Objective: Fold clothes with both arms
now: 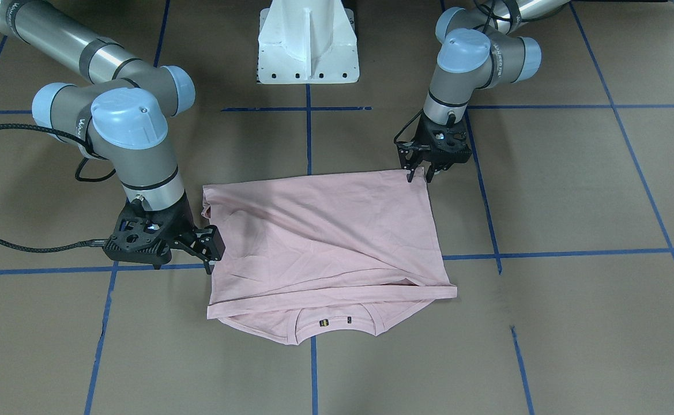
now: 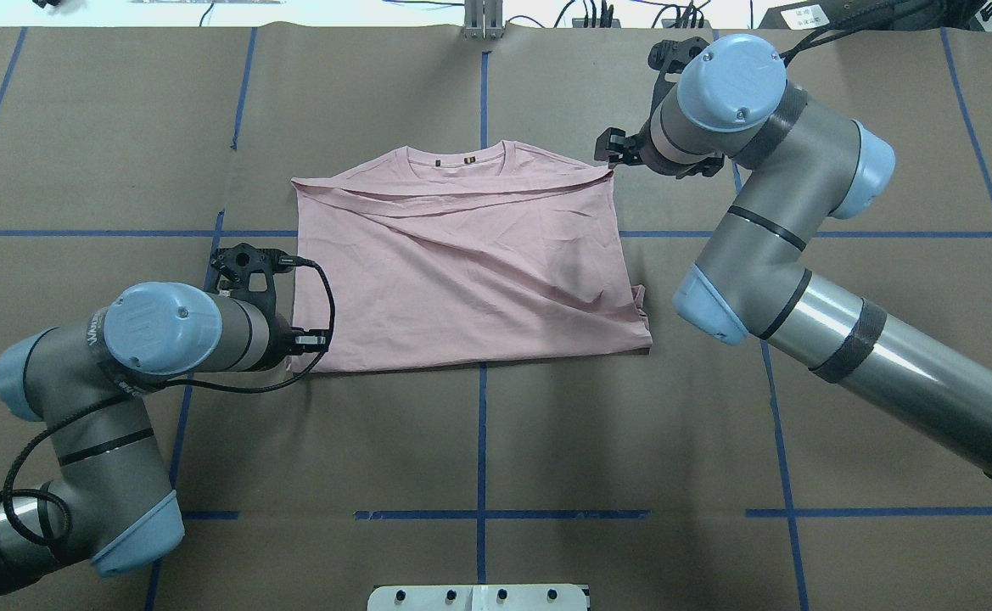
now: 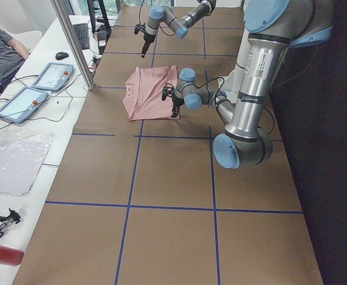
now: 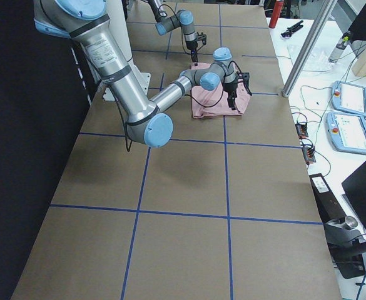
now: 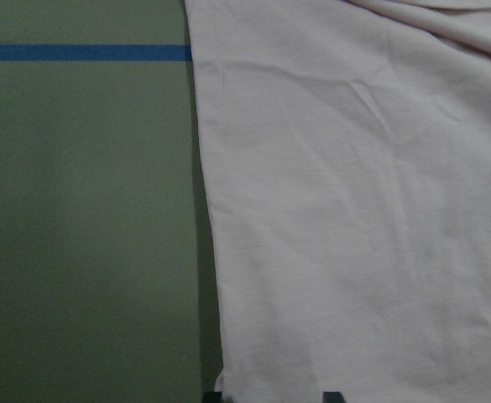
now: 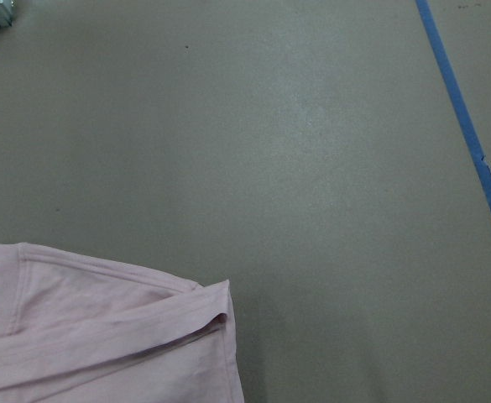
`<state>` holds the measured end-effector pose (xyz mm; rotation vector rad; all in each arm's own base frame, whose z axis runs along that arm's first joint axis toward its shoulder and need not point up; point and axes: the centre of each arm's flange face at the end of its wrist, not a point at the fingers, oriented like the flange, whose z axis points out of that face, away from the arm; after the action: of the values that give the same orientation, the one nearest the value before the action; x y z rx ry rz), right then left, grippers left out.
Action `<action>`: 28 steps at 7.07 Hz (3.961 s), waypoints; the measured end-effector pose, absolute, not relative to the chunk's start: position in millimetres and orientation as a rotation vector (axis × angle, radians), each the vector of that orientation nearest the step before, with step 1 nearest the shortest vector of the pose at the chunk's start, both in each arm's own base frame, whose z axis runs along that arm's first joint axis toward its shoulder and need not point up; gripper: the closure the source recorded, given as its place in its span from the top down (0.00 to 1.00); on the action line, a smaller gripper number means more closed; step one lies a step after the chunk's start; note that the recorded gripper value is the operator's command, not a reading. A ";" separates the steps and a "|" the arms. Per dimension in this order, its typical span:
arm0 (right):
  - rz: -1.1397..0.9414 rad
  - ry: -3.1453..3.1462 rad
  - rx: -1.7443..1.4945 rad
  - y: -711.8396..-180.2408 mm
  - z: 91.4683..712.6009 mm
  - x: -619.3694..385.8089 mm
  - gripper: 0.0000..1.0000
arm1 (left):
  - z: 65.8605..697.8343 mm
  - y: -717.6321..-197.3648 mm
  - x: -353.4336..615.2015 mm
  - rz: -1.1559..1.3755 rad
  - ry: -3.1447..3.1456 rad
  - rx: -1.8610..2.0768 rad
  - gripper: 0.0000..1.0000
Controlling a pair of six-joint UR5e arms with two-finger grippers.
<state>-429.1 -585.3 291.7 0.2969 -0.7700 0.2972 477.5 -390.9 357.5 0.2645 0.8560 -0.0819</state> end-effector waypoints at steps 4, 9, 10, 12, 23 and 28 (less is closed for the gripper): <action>0.298 -0.769 0.296 -584.9 292.4 -428.4 1.00 | 357.7 -384.1 480.8 -0.070 0.857 0.260 0.00; 0.311 -0.758 0.293 -583.7 301.4 -426.9 1.00 | 388.4 -478.3 411.0 0.108 0.705 0.454 0.00; 0.315 -0.756 0.291 -583.3 303.1 -426.8 1.00 | 403.4 -531.4 391.9 0.117 0.645 0.498 0.00; 0.321 -0.750 0.287 -582.9 308.0 -425.5 1.00 | 430.9 -639.3 390.2 0.106 0.595 0.568 0.00; 0.583 -0.840 0.062 -556.9 210.5 -580.1 0.85 | 445.9 -691.2 321.8 0.219 0.698 0.718 1.00; 0.558 -0.791 0.024 -528.2 214.7 -636.8 0.58 | 446.8 -687.5 321.1 0.213 0.705 0.715 1.00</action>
<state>-636.8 -528.2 214.7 0.0243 -0.7906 0.5582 321.1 -687.5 446.8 0.7151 0.7054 0.2130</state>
